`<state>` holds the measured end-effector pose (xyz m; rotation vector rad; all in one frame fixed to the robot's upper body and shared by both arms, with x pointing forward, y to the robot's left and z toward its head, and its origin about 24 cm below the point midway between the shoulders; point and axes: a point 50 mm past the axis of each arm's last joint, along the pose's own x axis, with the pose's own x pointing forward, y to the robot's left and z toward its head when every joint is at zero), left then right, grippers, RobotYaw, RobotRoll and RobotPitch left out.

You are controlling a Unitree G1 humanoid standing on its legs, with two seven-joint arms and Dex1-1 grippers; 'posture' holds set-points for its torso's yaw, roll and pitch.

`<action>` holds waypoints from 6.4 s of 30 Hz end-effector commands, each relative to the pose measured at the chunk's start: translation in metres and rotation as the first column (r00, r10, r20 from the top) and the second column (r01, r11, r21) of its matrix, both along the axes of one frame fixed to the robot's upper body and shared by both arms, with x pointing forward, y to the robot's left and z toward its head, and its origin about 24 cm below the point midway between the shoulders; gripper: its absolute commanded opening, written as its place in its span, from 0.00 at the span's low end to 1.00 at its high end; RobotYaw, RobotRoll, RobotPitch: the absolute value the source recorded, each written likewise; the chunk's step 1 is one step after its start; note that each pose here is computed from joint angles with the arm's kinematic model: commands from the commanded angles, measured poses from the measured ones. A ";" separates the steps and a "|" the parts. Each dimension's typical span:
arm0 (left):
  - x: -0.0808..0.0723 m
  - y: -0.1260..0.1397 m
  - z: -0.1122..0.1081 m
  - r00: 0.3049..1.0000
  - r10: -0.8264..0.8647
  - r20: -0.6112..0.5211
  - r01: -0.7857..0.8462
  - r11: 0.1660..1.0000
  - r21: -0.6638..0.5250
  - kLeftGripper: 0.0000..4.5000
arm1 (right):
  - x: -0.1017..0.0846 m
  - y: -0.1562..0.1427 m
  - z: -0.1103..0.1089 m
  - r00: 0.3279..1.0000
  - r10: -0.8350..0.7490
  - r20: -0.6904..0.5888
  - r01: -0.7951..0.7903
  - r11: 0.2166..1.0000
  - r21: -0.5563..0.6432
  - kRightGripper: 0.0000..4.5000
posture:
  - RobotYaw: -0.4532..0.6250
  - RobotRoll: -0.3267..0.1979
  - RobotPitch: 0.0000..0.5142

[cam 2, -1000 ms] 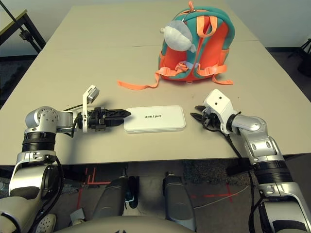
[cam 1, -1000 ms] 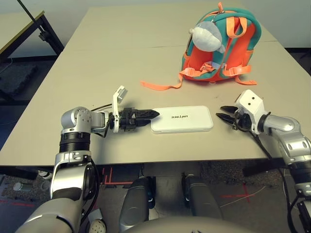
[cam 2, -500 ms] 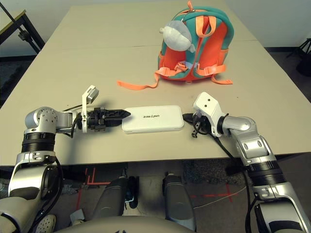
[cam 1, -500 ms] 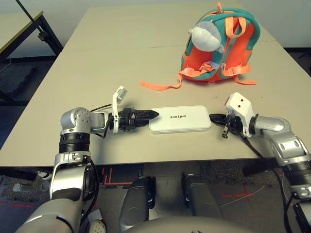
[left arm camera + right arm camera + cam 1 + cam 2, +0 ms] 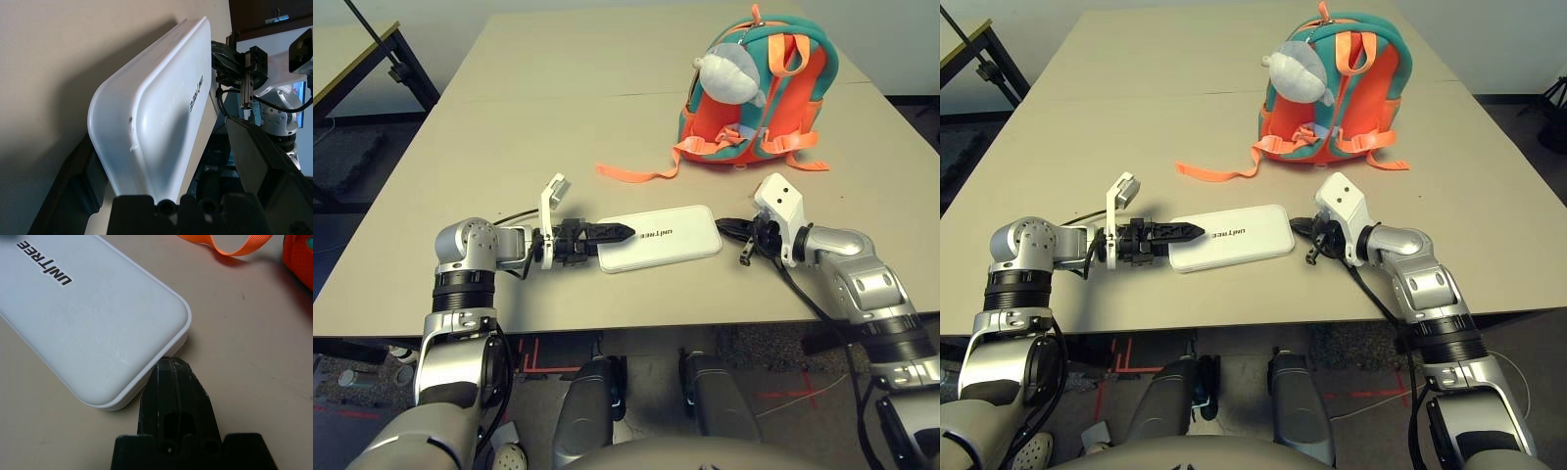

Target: Put the pencil case into the backpack and zip it.

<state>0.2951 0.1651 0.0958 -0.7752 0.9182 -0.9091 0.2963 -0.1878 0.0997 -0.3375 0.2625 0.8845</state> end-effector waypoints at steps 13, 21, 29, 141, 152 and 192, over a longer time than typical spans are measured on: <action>-0.005 -0.008 -0.012 1.000 -0.014 -0.022 0.015 1.000 0.014 0.54 | -0.005 0.017 -0.004 0.998 0.059 -0.013 -0.059 0.998 0.004 0.00 | 0.26 0.62 0.29; 0.006 -0.004 -0.005 0.996 0.052 0.067 -0.053 0.998 0.017 0.26 | -0.003 0.017 -0.006 0.998 0.056 -0.006 -0.056 0.998 -0.022 0.00 | 0.27 0.62 0.29; 0.033 0.009 0.029 0.944 0.196 0.266 -0.201 0.980 -0.009 0.26 | 0.005 0.011 -0.009 0.999 -0.024 0.036 0.027 0.997 -0.066 0.45 | 0.27 0.62 0.30; 0.081 0.057 0.110 0.521 0.399 0.754 -0.589 0.808 -0.020 0.26 | -0.026 0.009 0.068 0.934 -0.347 -0.082 0.353 0.865 0.358 0.17 | 0.27 0.62 0.28; 0.074 0.044 0.161 0.421 0.295 0.858 -0.424 0.900 -0.101 0.26 | -0.024 0.005 0.055 0.918 -0.381 -0.109 0.396 0.864 0.312 0.17 | 0.27 0.62 0.26; 0.058 0.015 0.215 0.378 -0.113 0.919 0.167 0.985 0.052 0.26 | -0.024 -0.019 0.037 0.875 -0.471 -0.110 0.483 0.860 0.164 0.17 | 0.24 0.62 0.26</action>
